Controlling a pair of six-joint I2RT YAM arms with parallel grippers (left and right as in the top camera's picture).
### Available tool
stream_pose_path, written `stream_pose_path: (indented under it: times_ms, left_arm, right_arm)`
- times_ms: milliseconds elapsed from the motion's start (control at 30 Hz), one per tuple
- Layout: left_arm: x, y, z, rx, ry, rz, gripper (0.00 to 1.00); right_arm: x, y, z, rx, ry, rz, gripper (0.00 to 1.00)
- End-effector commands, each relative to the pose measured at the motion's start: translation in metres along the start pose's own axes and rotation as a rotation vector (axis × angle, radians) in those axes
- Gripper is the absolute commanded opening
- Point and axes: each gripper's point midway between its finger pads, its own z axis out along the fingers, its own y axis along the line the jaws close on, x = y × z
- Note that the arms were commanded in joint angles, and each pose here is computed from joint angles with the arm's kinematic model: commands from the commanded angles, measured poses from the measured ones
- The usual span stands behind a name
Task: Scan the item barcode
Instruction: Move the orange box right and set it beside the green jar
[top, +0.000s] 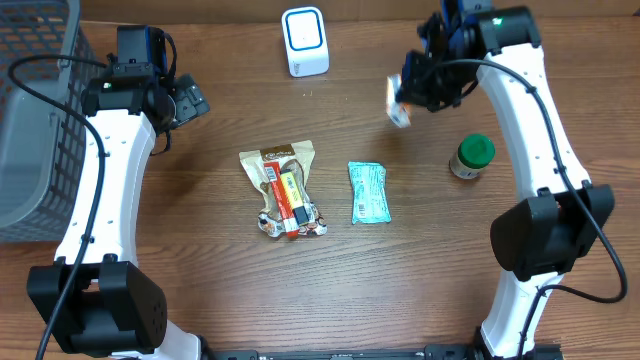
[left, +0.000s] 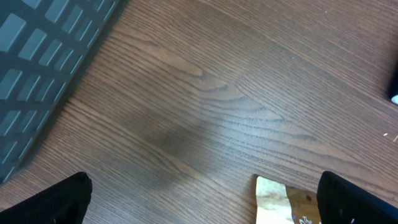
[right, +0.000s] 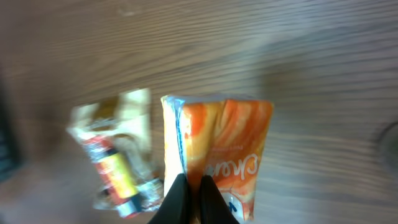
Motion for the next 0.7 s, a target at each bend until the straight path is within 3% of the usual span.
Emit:
stream_pose_path:
  times_ms: [0,200,367,667]
  left_arm:
    - [-0.004,0.001,-0.005,0.003,-0.015,0.015,1.00]
    - [-0.004,0.001,-0.005,0.003,-0.015,0.015,1.00]
    - [-0.004,0.001,-0.005,0.003,-0.015,0.015,1.00]
    - [-0.004,0.001,-0.005,0.003,-0.015,0.015,1.00]
  right_arm:
    - [0.011,-0.050,0.027,0.208,0.041,0.023,0.04]
    - [0.023,-0.098,0.060,0.390,0.055,0.027,0.04]
    - [0.021,-0.138,0.059,0.598,-0.010,0.100,0.04]
    - [0.026,-0.168,0.046,0.720,-0.017,0.163,0.04]
